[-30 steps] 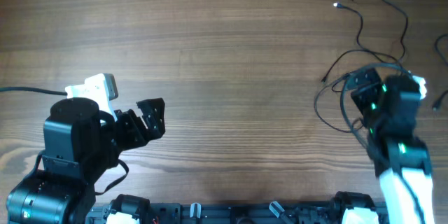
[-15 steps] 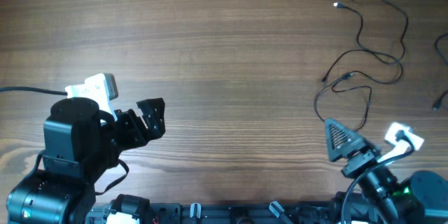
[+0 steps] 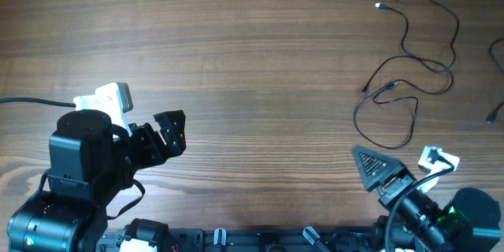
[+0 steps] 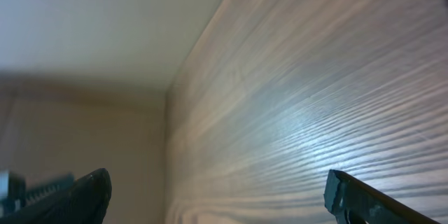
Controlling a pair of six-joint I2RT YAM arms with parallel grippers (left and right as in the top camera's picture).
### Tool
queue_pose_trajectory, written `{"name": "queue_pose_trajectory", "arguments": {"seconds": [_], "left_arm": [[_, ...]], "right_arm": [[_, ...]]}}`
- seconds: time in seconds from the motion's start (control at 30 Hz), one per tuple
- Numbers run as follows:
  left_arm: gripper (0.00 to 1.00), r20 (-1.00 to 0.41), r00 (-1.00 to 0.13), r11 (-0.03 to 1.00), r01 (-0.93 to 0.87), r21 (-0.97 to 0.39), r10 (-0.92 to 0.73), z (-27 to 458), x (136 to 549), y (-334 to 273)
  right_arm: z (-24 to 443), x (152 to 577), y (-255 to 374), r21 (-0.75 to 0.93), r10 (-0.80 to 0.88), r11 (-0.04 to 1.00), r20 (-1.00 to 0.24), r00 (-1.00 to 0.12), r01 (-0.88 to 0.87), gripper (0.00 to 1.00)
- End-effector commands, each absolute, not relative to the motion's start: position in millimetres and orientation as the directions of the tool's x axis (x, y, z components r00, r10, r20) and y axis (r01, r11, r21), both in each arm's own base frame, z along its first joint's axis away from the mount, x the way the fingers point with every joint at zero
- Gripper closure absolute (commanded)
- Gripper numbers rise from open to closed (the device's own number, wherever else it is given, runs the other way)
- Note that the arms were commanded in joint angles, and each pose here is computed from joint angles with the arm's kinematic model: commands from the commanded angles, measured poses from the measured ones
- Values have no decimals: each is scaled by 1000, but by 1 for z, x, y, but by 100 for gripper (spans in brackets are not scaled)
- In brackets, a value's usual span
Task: Untangle cables
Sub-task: 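Open the right gripper and withdraw it toward the lower right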
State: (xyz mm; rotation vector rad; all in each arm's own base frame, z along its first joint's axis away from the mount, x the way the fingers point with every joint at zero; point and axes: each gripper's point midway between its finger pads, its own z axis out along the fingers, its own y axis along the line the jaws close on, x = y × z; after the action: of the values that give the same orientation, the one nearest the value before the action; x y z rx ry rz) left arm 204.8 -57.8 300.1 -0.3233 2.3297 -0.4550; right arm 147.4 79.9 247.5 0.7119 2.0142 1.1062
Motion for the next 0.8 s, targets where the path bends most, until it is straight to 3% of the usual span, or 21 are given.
{"name": "queue_pose_trajectory", "arguments": {"seconds": [0.0,0.17,0.43,0.77], "left_arm": [[0,-629,-698,913,-89,-398,-342,301,205,-57],[0,-629,-698,913,-89,-398,-342,301,205,-57],[0,-629,-698,913,-88,-398,-342,301,205,-57],[0,-629,-698,913,-89,-398,-342,301,205,-57]], "right_arm": [[246,156,49,856,839,460,-333,-430,234,0],[249,162,35,845,855,473,-372,-360,250,0],[270,185,32,823,804,559,-510,-306,98,0],[250,200,25,825,810,566,-554,-193,7,0]]}}
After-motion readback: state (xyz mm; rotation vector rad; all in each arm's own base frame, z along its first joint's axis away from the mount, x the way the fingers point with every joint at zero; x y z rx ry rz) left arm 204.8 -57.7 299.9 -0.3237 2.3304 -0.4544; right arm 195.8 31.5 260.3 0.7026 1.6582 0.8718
